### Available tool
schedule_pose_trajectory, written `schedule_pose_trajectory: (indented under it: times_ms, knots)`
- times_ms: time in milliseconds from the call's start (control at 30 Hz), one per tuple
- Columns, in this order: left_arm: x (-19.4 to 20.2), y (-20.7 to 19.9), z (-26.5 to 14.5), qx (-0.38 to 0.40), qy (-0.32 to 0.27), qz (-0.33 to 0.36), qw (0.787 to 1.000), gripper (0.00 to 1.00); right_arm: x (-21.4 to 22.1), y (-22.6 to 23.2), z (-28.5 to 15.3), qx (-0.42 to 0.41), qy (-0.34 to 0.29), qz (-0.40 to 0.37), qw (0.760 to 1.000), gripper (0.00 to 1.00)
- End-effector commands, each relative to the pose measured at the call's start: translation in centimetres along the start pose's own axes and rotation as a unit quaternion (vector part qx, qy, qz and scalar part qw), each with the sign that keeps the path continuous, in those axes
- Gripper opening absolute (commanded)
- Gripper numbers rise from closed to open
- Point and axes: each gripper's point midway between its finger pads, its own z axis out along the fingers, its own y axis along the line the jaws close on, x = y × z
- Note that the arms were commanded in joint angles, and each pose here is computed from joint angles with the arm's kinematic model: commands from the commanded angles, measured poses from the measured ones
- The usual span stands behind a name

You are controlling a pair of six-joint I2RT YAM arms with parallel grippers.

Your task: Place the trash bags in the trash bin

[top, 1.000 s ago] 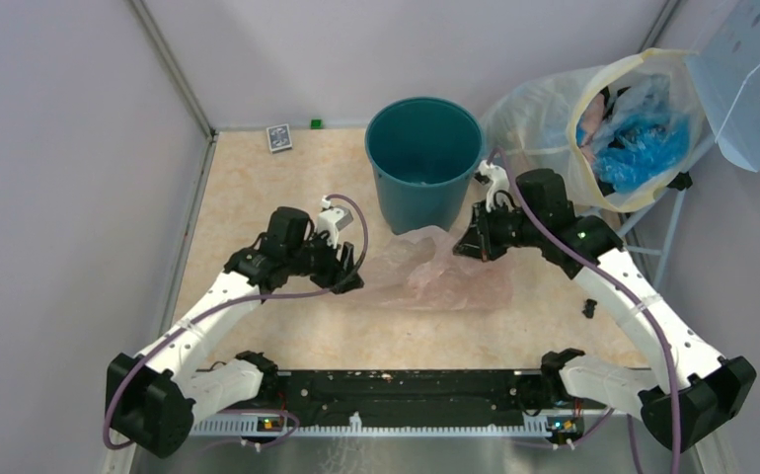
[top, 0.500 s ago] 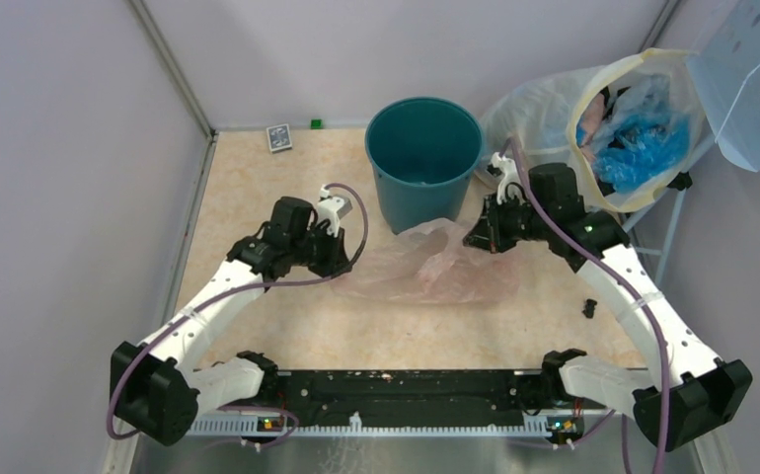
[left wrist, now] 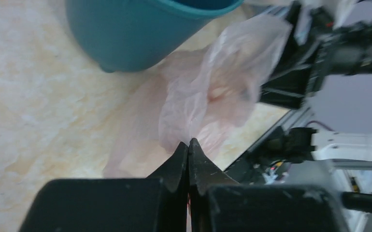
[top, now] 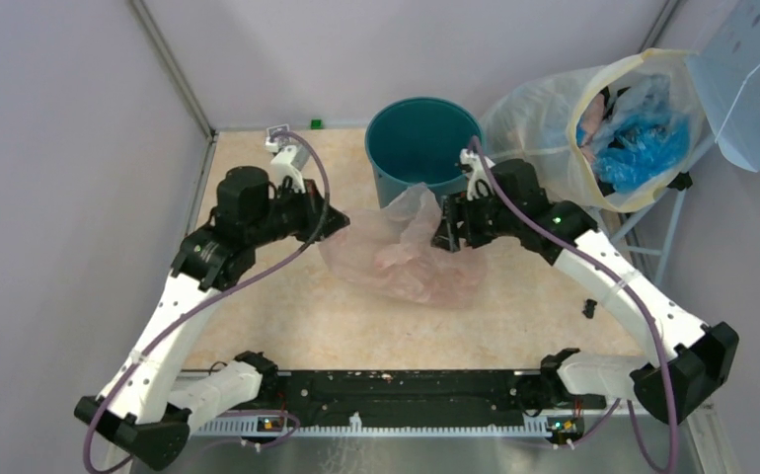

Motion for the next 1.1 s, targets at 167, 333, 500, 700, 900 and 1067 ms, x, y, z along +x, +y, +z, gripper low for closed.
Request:
schedule_pose_trajectory:
  times_ms: [167, 333, 500, 700, 900, 1067]
  knots:
    - [-4.9, -6.0, -5.5, 0.082, -0.113, -0.152, 0.979, 0.00, -4.5, 4.0, 0.1, 0.043, -0.092, 0.100, 0.990, 0.82]
    - [-6.9, -6.7, -8.3, 0.082, -0.171, -0.143, 0.971, 0.00, -3.9, 4.4, 0.5, 0.030, -0.084, 0.096, 0.991, 0.82]
    - [-7.0, -6.8, -9.6, 0.070, -0.174, -0.135, 0.973, 0.00, -5.2, 5.4, -0.3, 0.081, -0.102, 0.042, 0.991, 0.79]
    - [-5.7, -7.1, -8.0, 0.110, -0.163, -0.180, 0.964, 0.00, -3.1, 6.2, -3.5, 0.092, -0.095, 0.153, 0.979, 0.76]
    - [-3.2, -5.9, -5.4, 0.111, -0.119, -0.208, 0.965, 0.00, 0.2, 8.4, -5.2, 0.064, -0.077, 0.267, 0.958, 0.76]
    - [-3.0, -5.9, -4.4, 0.121, -0.114, -0.215, 0.963, 0.00, 2.2, 12.0, -4.3, 0.013, -0.070, 0.243, 0.967, 0.77]
